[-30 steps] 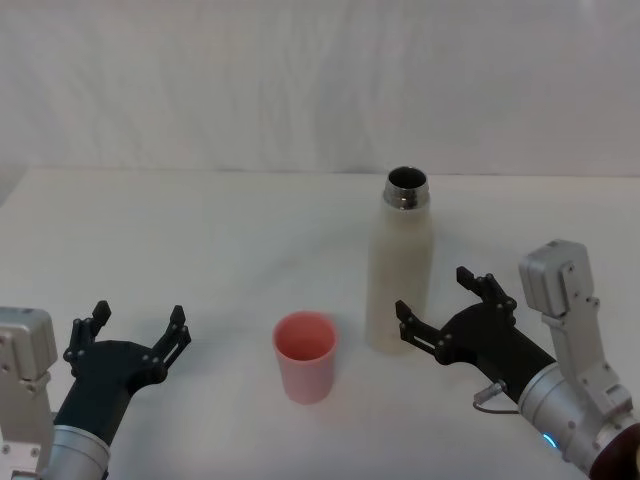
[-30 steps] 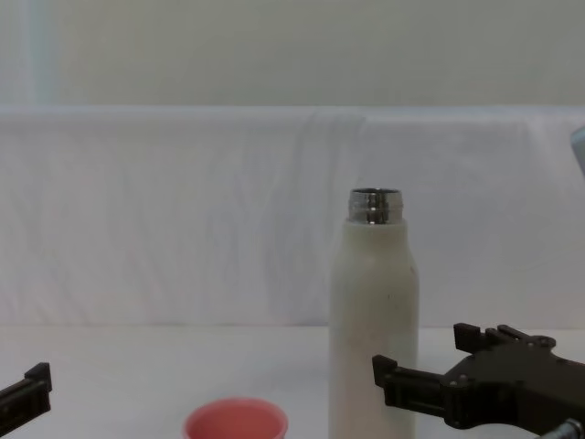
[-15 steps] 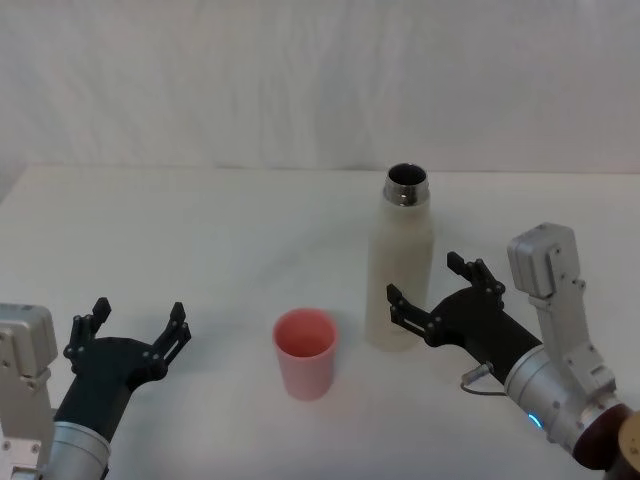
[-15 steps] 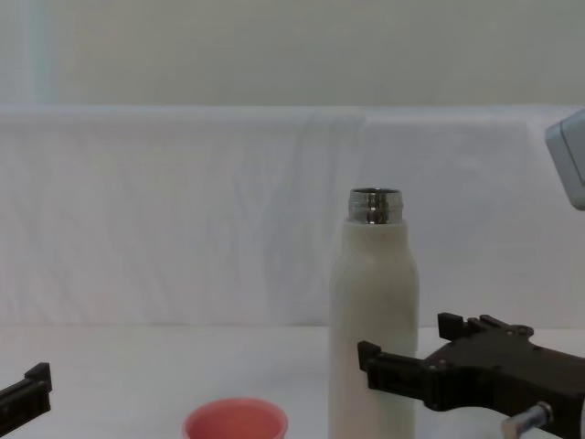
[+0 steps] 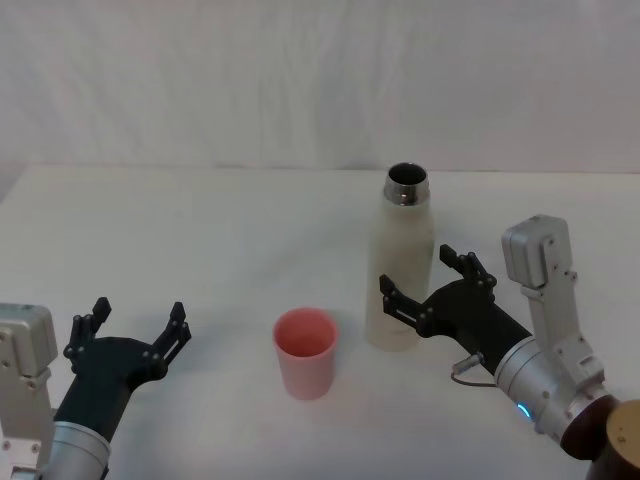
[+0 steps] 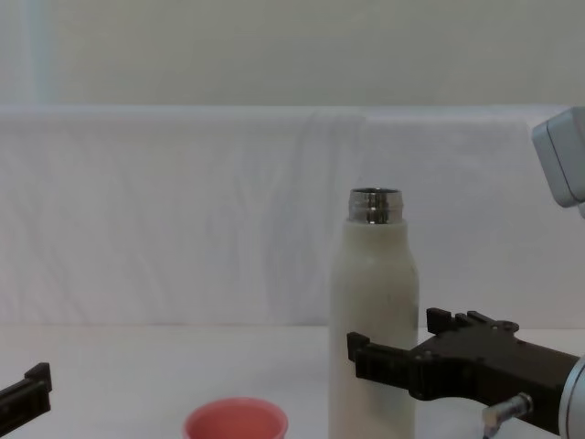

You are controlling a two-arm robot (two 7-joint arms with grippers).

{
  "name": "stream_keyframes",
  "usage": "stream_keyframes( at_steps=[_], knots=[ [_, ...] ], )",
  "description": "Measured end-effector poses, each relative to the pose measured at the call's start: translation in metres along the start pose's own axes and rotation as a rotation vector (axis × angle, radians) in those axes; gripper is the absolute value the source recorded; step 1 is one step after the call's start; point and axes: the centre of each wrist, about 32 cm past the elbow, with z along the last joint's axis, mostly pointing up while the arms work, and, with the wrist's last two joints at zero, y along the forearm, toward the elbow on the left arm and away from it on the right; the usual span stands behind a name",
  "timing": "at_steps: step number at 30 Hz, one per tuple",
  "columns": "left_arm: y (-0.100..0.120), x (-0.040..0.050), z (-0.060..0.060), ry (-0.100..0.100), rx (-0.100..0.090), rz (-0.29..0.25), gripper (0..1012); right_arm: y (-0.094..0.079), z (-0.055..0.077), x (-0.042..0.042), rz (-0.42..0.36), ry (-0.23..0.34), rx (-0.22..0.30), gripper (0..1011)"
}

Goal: Grasp the thermos with one hand and pour water into the cup lid.

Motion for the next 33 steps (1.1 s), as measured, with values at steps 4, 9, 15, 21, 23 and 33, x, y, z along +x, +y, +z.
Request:
stream_keyframes(
  at_steps=[4, 9, 15, 21, 23, 33],
  knots=[
    [0.000, 0.0000, 0.000, 0.000, 0.000, 0.000, 1001, 0.002, -0.001, 0.0008, -0.002, 0.012, 0.003, 1001],
    [0.000, 0.0000, 0.000, 0.000, 0.000, 0.000, 1001, 0.004, -0.001, 0.0017, -0.001, 0.021, 0.008, 1001],
    [0.000, 0.0000, 0.000, 0.000, 0.000, 0.000, 1001, 0.007, -0.001, 0.0022, 0.003, 0.021, 0.011, 1001],
    [0.000, 0.0000, 0.000, 0.000, 0.000, 0.000, 1001, 0.010, 0.000, 0.0027, 0.008, 0.026, 0.013, 1001],
    [0.000, 0.0000, 0.000, 0.000, 0.000, 0.000, 1001, 0.011, 0.000, 0.0027, 0.007, 0.030, 0.014, 1001],
    [0.000, 0.0000, 0.000, 0.000, 0.000, 0.000, 1001, 0.017, -0.003, 0.0040, 0.001, 0.057, 0.019, 1001]
  ],
)
